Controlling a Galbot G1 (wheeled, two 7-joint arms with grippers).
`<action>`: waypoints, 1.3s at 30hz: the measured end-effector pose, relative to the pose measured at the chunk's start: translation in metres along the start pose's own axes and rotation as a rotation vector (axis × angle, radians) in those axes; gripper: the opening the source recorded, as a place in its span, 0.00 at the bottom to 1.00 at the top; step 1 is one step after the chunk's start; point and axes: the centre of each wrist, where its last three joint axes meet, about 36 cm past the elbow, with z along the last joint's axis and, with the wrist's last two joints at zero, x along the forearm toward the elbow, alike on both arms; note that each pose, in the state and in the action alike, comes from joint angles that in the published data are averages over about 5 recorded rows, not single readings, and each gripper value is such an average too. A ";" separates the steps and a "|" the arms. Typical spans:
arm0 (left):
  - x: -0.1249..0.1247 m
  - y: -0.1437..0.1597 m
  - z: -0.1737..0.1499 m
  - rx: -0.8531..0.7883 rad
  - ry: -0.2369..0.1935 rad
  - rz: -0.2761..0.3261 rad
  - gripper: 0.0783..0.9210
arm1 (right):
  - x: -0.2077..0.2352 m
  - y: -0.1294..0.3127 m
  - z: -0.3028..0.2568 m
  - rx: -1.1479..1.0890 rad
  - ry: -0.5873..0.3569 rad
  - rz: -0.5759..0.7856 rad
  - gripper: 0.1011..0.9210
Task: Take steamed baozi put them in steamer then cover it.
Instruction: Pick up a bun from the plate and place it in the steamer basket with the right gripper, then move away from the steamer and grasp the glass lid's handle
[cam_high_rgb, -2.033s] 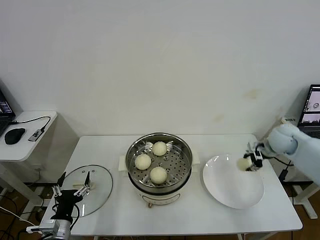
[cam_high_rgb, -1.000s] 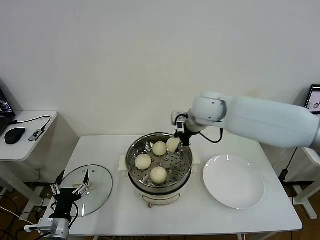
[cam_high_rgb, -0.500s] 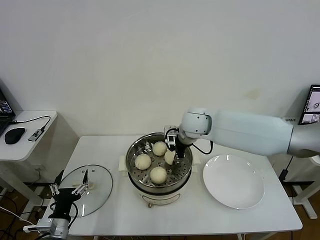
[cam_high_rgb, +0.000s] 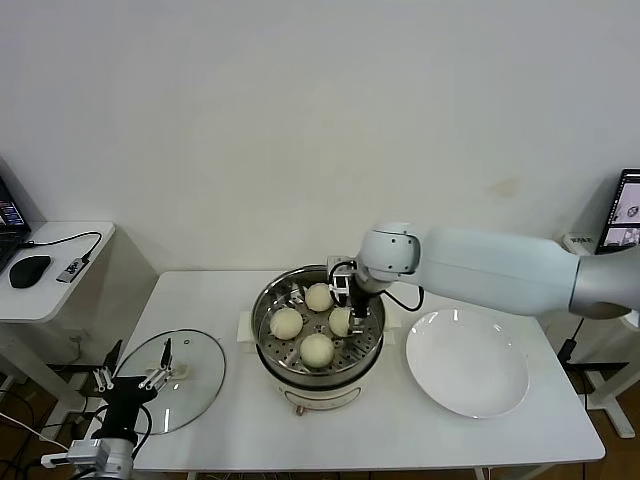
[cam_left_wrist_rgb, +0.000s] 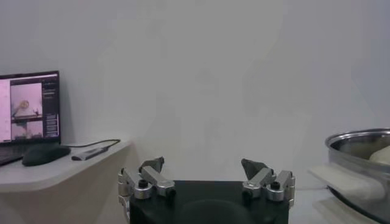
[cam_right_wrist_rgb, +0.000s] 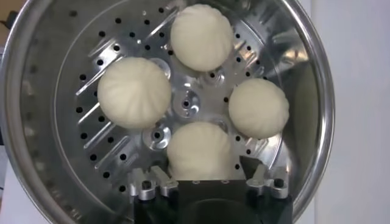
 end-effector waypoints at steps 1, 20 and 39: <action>0.000 0.000 0.000 0.000 -0.001 0.000 0.88 | 0.003 0.000 0.001 0.000 -0.003 0.004 0.88; 0.002 -0.011 -0.003 0.007 0.003 0.020 0.88 | 0.049 0.063 0.085 -0.145 -0.227 0.156 0.88; 0.008 -0.025 0.002 0.015 0.022 0.027 0.88 | -0.024 0.161 0.166 -0.416 -0.884 0.738 0.88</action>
